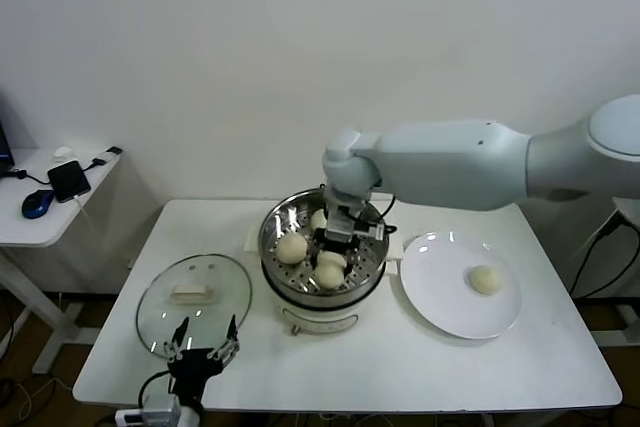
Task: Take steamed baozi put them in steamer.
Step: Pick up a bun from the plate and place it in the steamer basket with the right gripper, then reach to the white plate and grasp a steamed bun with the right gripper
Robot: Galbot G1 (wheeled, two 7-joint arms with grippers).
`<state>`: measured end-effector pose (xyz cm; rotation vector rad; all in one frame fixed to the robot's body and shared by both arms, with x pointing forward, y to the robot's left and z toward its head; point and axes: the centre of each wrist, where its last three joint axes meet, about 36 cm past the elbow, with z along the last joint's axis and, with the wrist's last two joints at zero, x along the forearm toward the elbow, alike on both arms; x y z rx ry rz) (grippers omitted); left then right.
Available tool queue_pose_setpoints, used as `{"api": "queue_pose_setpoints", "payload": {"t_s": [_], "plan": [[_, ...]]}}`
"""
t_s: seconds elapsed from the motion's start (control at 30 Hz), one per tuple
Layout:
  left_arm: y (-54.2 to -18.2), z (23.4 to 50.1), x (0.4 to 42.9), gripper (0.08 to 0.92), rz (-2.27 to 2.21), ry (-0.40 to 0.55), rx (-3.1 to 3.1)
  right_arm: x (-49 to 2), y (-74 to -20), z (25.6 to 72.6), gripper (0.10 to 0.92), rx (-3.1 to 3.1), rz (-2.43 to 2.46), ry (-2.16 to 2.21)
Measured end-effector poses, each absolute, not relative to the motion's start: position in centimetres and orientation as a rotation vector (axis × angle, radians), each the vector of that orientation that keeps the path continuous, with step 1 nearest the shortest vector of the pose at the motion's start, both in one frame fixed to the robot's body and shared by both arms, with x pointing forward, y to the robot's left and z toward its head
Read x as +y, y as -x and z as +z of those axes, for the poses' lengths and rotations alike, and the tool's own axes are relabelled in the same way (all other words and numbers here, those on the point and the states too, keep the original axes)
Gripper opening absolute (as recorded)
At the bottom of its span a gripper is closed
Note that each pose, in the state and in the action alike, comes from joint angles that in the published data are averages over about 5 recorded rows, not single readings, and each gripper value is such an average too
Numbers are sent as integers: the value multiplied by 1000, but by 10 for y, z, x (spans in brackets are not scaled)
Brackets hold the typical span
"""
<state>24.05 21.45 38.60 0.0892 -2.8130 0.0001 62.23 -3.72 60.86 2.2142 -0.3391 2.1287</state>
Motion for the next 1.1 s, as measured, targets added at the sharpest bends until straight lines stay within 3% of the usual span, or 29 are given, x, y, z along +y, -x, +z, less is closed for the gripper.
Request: {"api": "queue_pose_setpoints", "payload": {"t_s": [0.13,0.37,0.63,0.87,1.1], "plan": [[-240,387,214,823,1,-90,-2814,-33,-625,597,664,-341,2131,-2222],[-239,388,213,823,6,-96,-2819,-34,-628,590,811,-389,2135,-2244],[-239,388,210,823,10,-92,-2826,-60,-641,623,823,-467,2099,-2218],[-240,388,208,823,12,-89,-2834,-138,-666,690,823,-723,1989,-2035],[-242,388,211,823,12,-95,-2840,-264,-668,721,823,-1050,1773,-1701]]}}
